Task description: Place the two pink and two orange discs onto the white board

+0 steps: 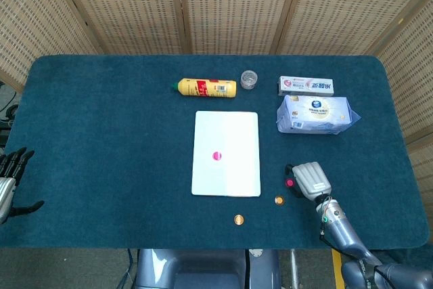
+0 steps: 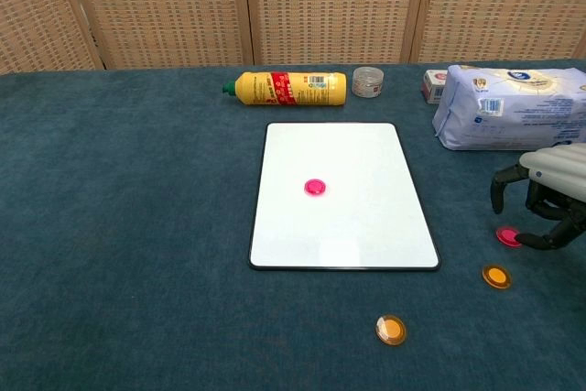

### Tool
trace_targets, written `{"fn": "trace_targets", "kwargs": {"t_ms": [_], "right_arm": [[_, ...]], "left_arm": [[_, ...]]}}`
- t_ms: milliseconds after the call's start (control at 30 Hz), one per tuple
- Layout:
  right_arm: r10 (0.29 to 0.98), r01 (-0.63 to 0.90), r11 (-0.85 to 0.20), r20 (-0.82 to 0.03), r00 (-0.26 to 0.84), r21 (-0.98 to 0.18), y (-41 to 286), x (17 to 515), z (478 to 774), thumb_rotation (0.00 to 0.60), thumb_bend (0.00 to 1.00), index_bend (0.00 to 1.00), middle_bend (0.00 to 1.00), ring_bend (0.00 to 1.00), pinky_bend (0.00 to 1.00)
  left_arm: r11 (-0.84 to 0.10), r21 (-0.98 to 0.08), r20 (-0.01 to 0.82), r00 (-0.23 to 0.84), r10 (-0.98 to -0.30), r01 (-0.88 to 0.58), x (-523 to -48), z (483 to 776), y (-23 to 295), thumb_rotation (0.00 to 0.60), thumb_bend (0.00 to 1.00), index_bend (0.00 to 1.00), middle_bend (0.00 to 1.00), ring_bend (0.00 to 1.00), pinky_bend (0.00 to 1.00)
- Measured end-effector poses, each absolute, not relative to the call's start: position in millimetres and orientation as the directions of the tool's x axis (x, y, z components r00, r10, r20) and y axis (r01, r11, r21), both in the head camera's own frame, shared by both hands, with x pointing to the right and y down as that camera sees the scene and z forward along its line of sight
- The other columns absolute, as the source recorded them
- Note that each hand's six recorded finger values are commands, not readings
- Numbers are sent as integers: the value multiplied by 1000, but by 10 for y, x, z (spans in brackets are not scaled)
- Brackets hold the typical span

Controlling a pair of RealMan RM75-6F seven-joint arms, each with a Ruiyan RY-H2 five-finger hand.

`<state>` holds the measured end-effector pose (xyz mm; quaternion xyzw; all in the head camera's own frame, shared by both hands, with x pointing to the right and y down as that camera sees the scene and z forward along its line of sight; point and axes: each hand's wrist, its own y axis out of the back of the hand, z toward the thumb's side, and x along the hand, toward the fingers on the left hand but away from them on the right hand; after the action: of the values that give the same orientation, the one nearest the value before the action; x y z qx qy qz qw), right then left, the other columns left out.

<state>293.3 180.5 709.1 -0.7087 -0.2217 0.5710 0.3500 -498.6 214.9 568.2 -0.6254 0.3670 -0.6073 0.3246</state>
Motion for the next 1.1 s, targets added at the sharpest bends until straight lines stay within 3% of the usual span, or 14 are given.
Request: {"fn": "trace_targets", "kwargs": {"t_ms": [1000, 1100], "right_arm": [[690, -109, -679, -682, 243, -726, 1900, 2919, 7271, 600, 363, 413, 920, 930, 1000], [688, -110, -683, -686, 237, -723, 1894, 2938, 7279, 600, 363, 458, 920, 930, 1000]], "left_arm": [[-526, -848, 527, -11, -850, -60, -4989, 5700, 2152, 600, 0, 0, 0, 0, 0], [-528, -847, 529, -9, -848, -59, -4983, 5706, 2152, 600, 0, 0, 0, 0, 0]]}}
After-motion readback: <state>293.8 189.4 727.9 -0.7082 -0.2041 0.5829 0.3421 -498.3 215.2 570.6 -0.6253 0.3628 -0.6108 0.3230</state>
